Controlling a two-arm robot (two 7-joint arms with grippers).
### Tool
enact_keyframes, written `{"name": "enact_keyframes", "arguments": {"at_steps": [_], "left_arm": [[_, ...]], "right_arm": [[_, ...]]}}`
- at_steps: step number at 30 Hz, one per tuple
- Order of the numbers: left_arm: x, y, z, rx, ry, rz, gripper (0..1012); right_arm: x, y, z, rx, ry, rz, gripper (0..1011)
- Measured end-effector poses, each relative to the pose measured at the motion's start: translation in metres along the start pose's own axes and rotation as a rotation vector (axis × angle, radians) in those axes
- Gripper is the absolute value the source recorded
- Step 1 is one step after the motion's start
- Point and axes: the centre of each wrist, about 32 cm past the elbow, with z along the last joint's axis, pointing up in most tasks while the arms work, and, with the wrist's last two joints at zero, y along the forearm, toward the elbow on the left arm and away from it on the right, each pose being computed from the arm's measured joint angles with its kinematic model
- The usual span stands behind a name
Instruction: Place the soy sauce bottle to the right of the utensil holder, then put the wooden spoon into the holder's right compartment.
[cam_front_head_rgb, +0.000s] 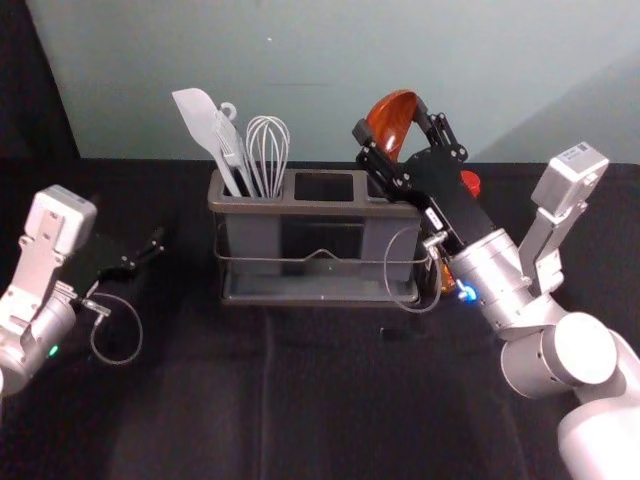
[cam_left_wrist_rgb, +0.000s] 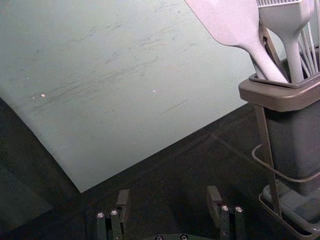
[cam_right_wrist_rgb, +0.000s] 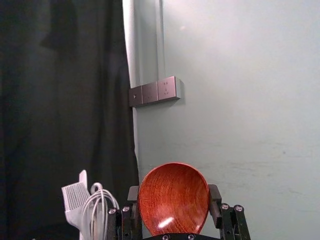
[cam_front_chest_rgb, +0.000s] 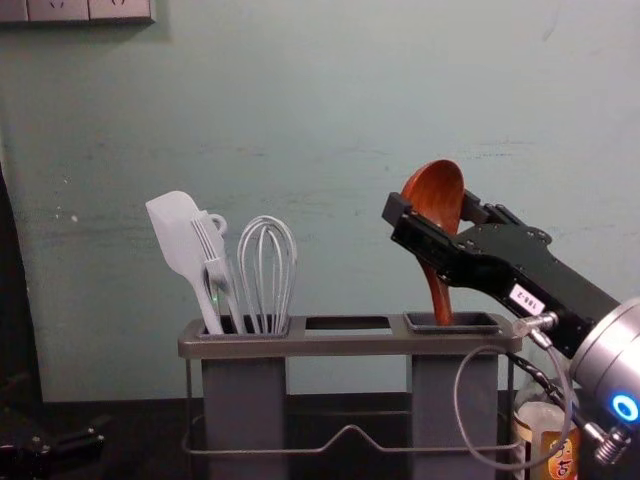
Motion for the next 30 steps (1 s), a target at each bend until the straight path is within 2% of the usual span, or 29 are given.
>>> {"name": "enact_keyframes", "arguments": {"at_steps": [30], "left_arm": [[0.0, 0.0, 0.0, 0.0, 0.0, 0.0, 1000]], "right_arm": [[-0.0055, -0.0042, 0.0004, 0.014, 0.02, 0.009, 837]]}}
